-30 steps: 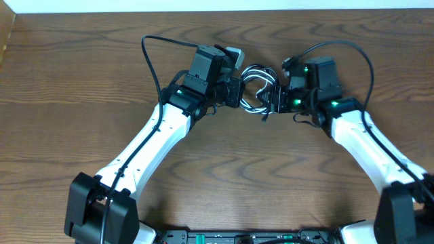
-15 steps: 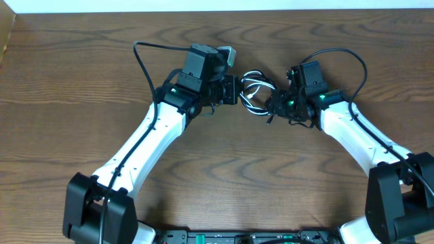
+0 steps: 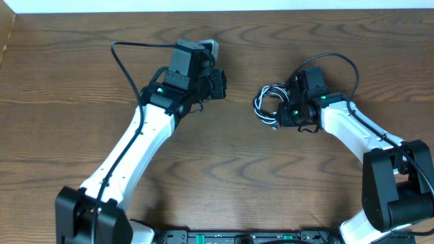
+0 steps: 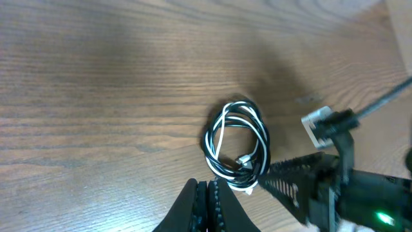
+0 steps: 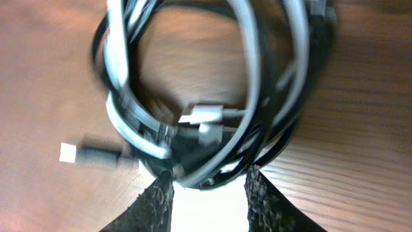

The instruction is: Untangle cables

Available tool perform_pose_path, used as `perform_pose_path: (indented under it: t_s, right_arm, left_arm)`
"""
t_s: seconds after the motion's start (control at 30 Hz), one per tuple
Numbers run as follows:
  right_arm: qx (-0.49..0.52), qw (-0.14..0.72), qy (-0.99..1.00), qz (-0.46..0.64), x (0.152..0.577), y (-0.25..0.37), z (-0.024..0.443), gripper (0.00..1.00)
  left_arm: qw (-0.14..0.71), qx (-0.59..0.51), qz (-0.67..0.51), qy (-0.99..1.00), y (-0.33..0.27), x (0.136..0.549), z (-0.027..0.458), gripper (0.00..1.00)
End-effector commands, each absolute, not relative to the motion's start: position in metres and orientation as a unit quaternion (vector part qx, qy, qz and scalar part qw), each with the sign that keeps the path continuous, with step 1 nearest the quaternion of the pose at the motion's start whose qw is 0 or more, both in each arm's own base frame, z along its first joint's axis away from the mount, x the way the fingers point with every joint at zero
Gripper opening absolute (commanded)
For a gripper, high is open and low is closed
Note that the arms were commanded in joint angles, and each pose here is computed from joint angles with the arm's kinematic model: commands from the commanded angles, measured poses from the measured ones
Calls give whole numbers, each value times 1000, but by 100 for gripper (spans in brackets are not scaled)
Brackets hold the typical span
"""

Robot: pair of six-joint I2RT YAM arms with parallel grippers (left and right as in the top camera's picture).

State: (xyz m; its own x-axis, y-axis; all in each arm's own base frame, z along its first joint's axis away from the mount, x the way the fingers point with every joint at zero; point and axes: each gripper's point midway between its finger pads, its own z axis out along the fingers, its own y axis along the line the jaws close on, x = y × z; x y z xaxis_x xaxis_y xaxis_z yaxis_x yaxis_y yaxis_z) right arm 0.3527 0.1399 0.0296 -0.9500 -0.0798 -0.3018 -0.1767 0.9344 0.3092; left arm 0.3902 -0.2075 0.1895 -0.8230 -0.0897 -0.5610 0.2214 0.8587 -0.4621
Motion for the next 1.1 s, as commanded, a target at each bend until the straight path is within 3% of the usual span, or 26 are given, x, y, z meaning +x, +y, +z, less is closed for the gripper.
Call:
perform_pose_path:
  t_s: [0.0,0.1,0.23,0.37,0.5,0.87,1.07]
  right_arm:
    - [-214,147,924,281,333,182,50,35]
    - [-234,141,912,307,325,189,54,36]
    - [-136,144,940,276,344,166,57,39]
    - [-63,222,933,277,394,139,104,42]
    - [6,276,931,239,427,111,117,43]
    - [33,275,946,166,442,85,81,44]
    - [28,262,951,163,442,85,67,44]
  left_arm:
    - [290,55,-254,921,-210,395,176,7]
    - [285,54,-252,923,-211,399,167,7]
    - [271,48,-251,928,-215,402,152,15]
    - [244,40,-259,934,-236,399,127,17]
    - [237,63,-265,933,-261,394,114,16]
    - [215,109,-306,921,-353,366,67,17]
    - [199,94,-308,926,-364,362,42,25]
